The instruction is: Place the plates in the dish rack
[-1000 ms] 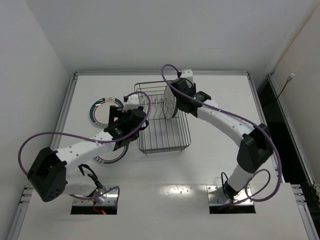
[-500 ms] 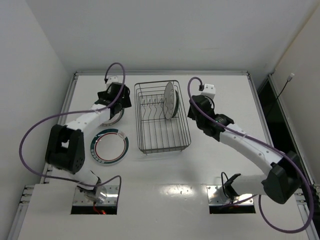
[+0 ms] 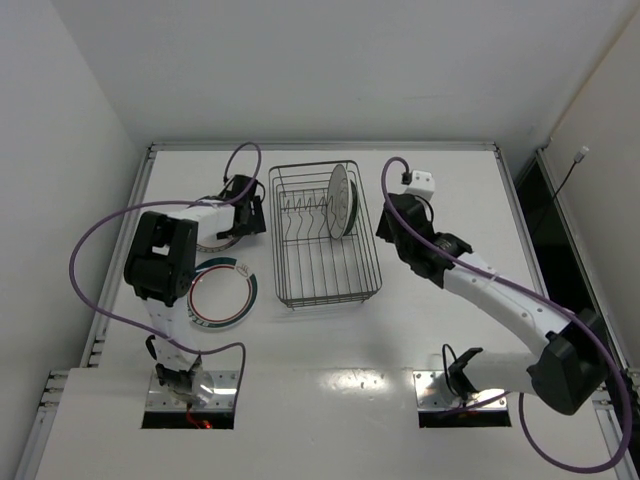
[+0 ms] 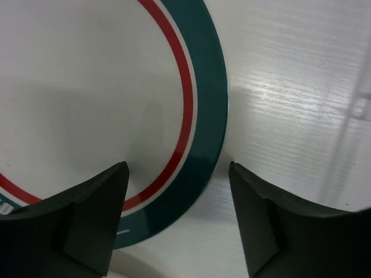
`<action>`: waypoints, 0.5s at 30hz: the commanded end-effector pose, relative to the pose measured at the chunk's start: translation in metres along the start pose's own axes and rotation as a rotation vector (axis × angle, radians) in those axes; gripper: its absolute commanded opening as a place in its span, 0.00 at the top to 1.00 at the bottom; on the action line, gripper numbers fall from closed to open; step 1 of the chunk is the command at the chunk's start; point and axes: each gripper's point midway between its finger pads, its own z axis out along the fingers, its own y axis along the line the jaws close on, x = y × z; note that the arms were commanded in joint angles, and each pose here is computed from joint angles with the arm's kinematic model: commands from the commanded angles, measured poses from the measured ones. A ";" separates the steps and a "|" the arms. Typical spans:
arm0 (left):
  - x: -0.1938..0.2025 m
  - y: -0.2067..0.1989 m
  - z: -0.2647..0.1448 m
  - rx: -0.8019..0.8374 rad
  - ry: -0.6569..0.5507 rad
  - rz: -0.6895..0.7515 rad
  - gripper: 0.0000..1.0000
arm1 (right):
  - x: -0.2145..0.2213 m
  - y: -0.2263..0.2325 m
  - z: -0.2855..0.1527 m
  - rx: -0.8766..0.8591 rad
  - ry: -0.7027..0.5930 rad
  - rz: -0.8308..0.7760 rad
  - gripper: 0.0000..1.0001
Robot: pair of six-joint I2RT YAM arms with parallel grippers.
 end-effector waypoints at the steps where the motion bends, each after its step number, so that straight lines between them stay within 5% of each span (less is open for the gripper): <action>1: -0.008 0.005 0.006 -0.024 -0.008 -0.011 0.36 | -0.015 0.003 -0.004 -0.024 -0.053 0.057 0.65; 4: -0.005 0.010 0.011 -0.055 0.003 0.007 0.70 | -0.017 0.003 -0.006 -0.028 -0.060 0.062 0.65; 8: 0.007 0.017 0.020 -0.098 0.046 0.038 0.99 | -0.025 0.005 -0.012 -0.045 -0.071 0.073 0.65; 15: -0.011 0.027 0.007 -0.150 -0.007 0.028 1.00 | -0.028 0.005 -0.014 -0.050 -0.079 0.079 0.65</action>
